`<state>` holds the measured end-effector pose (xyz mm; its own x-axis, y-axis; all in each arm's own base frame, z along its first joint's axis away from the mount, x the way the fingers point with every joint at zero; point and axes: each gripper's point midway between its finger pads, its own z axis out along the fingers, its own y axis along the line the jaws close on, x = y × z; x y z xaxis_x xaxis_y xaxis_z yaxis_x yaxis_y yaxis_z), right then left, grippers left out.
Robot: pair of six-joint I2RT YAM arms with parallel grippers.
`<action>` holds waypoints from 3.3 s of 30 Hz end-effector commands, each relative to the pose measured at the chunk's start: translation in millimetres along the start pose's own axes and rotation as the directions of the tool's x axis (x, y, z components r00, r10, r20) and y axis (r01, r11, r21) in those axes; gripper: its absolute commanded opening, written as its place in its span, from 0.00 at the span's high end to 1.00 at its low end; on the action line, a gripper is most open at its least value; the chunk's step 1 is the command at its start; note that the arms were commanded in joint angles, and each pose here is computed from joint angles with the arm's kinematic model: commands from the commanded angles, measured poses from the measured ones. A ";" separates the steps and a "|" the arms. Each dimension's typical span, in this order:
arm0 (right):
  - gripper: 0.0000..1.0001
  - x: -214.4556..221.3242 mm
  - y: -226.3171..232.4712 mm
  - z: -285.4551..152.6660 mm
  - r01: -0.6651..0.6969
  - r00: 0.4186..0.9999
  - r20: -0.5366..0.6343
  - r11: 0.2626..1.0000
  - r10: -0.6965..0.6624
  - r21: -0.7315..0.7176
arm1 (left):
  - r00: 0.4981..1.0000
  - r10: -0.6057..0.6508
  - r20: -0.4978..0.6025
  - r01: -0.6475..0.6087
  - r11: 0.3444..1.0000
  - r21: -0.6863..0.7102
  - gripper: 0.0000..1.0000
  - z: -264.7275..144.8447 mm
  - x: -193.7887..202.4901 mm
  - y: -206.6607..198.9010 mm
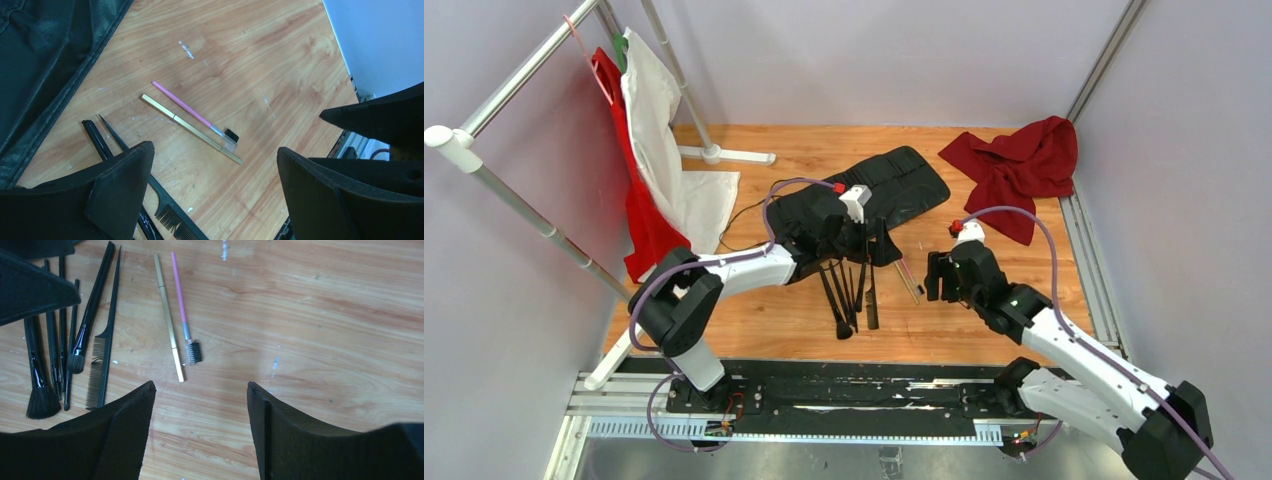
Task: Organize the makeup
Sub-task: Pick up the makeup brush from the center of the board.
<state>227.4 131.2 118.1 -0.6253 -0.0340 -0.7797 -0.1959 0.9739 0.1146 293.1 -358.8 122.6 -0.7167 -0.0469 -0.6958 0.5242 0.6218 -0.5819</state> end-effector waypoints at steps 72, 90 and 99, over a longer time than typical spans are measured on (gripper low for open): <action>0.73 34.9 56.7 123.0 0.124 0.949 -0.267 0.979 -0.165 -0.164 | 0.978 -0.090 0.191 0.124 0.976 -0.179 0.02 -53.8 -51.8 88.4; 0.99 6.6 58.8 110.7 0.132 0.963 -0.216 0.979 -0.164 -0.155 | 0.964 -0.112 0.242 0.168 0.961 -0.222 0.02 -68.4 -56.8 106.3; 0.99 -56.0 81.0 90.2 0.140 0.981 -0.105 0.967 -0.164 -0.211 | 0.934 -0.123 0.336 0.236 0.918 -0.319 0.02 -84.4 -63.1 130.8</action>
<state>306.3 228.0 88.7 -0.6889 -0.2172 -0.6915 -0.4134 0.9014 0.1287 356.6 -225.3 115.1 -0.6467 -0.3225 -0.6912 0.2169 0.7911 -0.5720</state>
